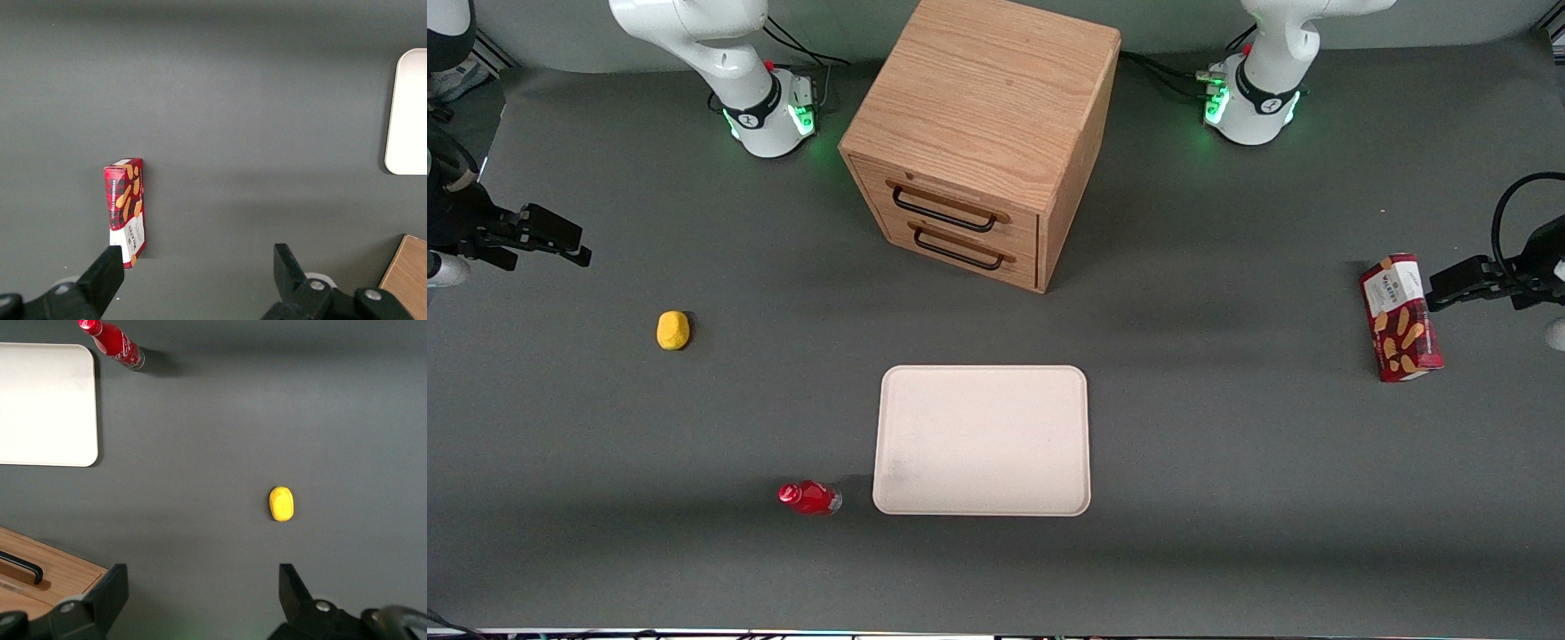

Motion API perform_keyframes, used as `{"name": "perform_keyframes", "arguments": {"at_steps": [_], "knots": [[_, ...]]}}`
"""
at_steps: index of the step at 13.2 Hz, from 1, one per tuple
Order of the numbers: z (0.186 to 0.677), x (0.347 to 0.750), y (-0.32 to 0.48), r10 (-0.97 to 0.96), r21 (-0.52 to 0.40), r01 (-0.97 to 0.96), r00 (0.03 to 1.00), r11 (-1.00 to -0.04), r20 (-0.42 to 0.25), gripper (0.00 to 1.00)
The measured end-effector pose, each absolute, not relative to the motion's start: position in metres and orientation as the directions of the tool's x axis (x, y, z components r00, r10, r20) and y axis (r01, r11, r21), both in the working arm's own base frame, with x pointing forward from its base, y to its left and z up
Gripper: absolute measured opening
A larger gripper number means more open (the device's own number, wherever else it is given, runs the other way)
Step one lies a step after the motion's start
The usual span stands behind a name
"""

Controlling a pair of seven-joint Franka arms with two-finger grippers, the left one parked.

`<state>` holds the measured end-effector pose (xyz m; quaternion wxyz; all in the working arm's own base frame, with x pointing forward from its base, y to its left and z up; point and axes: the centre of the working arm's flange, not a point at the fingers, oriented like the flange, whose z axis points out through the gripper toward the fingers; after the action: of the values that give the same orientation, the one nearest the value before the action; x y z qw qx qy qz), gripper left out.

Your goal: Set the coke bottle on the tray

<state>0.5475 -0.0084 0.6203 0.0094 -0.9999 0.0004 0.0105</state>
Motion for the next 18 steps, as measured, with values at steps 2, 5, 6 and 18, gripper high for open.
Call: {"name": "perform_keyframes", "arguments": {"at_steps": [2,5,6,18], "knots": [[0.620,0.547,-0.009,-0.001,-0.019,-0.001,1.000,-1.000,-0.028,1.00],[0.620,0.547,-0.009,-0.001,-0.019,-0.002,1.000,-1.000,-0.029,1.00],[0.619,0.547,-0.009,-0.001,-0.019,-0.001,1.000,-1.000,-0.030,1.00],[0.624,0.586,0.012,0.034,-0.016,0.034,0.999,-0.999,0.006,1.00]]}}
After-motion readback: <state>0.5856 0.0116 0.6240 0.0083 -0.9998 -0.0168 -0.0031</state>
